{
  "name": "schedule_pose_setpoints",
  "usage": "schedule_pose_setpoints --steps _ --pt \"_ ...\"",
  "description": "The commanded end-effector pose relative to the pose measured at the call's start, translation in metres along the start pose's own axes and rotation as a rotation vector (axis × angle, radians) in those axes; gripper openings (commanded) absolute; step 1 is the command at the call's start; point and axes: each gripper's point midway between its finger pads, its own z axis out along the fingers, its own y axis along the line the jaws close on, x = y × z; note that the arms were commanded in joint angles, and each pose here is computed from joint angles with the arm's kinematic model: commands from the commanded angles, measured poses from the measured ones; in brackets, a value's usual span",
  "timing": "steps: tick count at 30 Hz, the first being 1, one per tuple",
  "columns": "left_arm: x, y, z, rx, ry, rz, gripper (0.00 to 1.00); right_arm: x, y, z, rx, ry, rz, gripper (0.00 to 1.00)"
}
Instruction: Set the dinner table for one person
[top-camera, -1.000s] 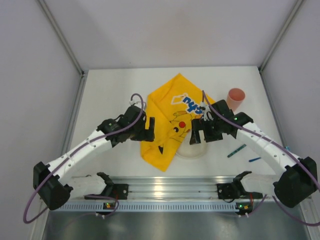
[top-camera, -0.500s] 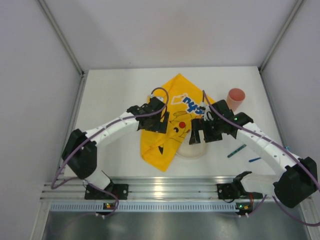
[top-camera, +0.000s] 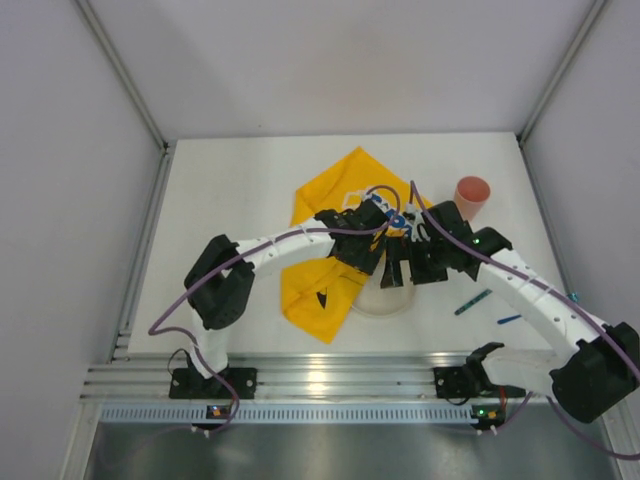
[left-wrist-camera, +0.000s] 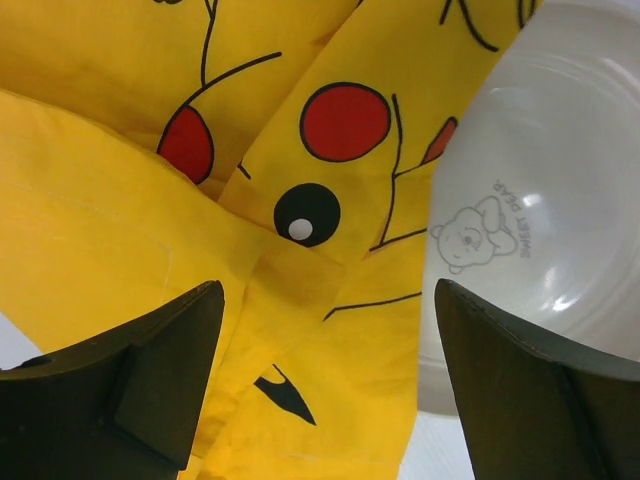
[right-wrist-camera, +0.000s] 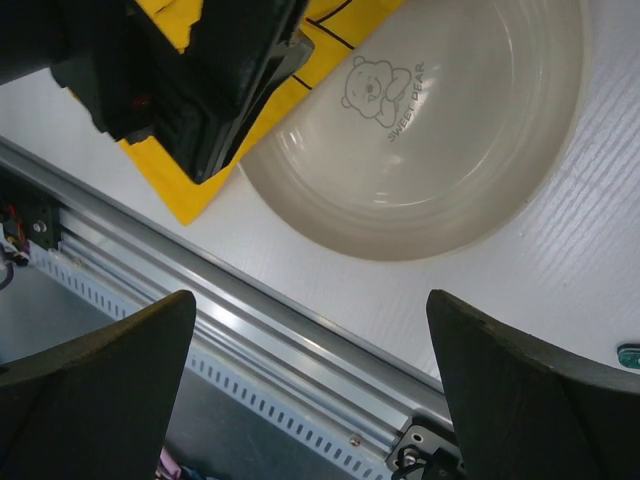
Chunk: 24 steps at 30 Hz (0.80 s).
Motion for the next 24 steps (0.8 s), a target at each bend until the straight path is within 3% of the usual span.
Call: schedule_pose_setpoints --steps 1,9,12,13,14,20,22,24 --pt "0.006 0.021 0.006 -0.122 0.059 0.017 0.91 -0.005 0.0 -0.008 0.005 -0.043 0.009 1.0" --pt "-0.003 0.035 0.009 -0.209 0.026 0.011 0.91 0.003 -0.004 -0.01 0.017 -0.035 0.017 1.0" --pt "-0.003 0.041 0.009 -0.238 0.024 0.016 0.82 0.004 -0.005 -0.01 0.02 -0.032 0.017 1.0" --pt "-0.005 0.043 0.008 -0.239 0.022 0.011 0.77 0.004 -0.005 -0.01 0.02 -0.032 0.017 1.0" --pt "-0.004 0.046 0.01 -0.241 0.025 0.005 0.64 0.004 -0.005 -0.01 0.024 -0.032 0.014 1.0" --pt "-0.001 0.056 0.015 -0.232 0.046 -0.021 0.31 0.003 -0.006 -0.01 0.028 -0.029 0.017 1.0" --pt "-0.002 0.058 0.014 -0.234 0.045 -0.027 0.05 0.002 -0.005 -0.01 0.028 -0.029 0.019 1.0" --pt "-0.005 0.065 0.01 -0.246 0.034 -0.044 0.0 0.002 -0.005 -0.009 0.028 -0.025 0.02 1.0"
